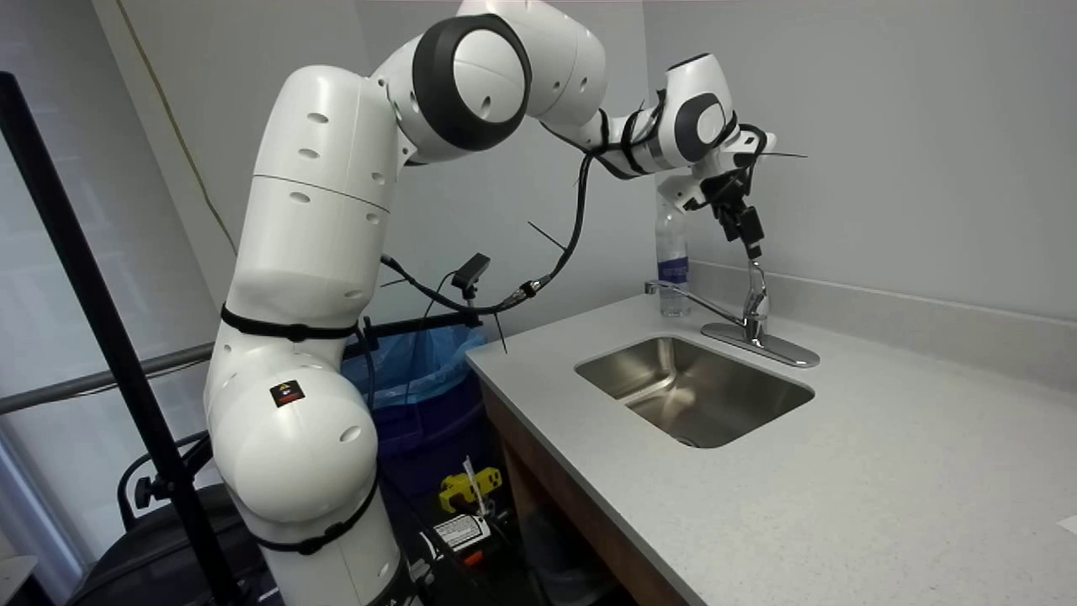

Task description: Close and open the faucet of the sink.

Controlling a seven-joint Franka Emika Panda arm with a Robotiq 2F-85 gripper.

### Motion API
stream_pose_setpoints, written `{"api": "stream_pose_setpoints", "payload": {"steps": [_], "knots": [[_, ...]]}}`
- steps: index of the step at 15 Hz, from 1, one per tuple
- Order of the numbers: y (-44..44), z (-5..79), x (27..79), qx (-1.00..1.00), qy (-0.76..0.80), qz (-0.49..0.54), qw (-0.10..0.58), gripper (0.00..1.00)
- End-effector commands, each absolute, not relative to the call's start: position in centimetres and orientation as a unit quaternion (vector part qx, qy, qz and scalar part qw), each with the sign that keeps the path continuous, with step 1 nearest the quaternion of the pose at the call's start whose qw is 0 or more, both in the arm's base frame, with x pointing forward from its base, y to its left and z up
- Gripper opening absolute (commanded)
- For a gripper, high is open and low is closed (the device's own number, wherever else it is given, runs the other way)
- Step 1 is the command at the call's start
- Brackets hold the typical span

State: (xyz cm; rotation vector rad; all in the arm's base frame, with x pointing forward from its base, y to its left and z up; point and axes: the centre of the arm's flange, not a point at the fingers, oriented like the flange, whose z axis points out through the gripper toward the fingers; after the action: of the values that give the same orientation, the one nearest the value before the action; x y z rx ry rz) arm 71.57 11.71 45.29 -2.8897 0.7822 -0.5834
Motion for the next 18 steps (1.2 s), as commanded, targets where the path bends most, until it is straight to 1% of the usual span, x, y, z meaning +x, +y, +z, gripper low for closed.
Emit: {"api": "stream_pose_setpoints", "payload": {"steps": [1,5,11,12,18], "knots": [[12.1,45.7,72.1,-0.949,0.262,-0.175,0.029,1.00],[12.1,45.5,71.8,-0.953,0.264,-0.149,0.017,1.00],[12.0,45.7,71.7,-0.957,0.255,-0.141,0.008,1.00],[11.6,45.0,70.9,-0.955,0.260,-0.144,0.021,1.00],[11.6,45.1,70.9,-0.955,0.260,-0.141,0.019,1.00]]}}
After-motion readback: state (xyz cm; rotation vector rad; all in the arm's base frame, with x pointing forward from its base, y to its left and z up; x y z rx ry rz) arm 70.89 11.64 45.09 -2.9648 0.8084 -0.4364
